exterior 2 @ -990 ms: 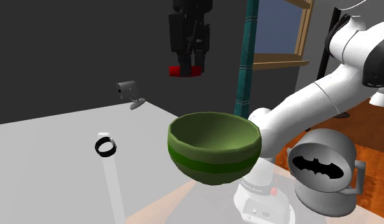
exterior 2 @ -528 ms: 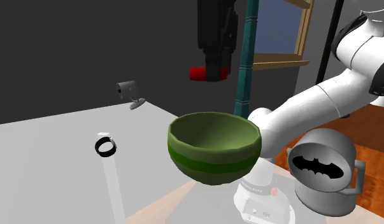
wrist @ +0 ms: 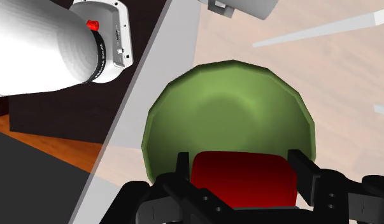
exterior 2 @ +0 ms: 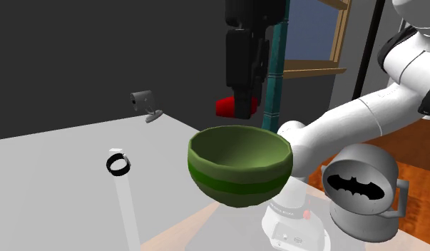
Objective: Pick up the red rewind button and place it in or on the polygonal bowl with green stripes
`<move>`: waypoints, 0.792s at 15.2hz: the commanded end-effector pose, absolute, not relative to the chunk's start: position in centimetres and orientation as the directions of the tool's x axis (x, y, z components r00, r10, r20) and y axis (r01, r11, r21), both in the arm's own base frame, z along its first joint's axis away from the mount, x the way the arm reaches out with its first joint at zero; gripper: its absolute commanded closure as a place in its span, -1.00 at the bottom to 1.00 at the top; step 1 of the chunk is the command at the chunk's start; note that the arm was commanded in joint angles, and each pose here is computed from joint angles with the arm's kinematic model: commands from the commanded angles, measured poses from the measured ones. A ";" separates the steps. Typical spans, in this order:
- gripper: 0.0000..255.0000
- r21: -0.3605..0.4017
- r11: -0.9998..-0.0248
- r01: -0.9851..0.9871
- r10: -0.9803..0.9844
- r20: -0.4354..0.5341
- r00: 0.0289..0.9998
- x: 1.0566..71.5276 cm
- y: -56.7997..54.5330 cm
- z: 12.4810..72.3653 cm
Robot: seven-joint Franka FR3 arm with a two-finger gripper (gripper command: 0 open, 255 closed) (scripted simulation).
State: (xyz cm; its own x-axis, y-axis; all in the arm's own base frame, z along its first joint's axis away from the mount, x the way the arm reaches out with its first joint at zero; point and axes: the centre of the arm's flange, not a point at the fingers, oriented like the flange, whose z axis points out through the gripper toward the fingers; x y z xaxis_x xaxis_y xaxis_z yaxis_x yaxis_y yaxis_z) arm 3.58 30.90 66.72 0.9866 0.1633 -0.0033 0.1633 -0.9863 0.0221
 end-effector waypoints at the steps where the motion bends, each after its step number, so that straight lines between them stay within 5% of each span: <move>1: 1.00 0.022 -0.986 0.163 0.163 -0.003 0.987 3.5 30.9 65.6; 12: 1.00 0.022 -0.986 0.163 0.163 -0.003 0.987 3.5 30.9 62.4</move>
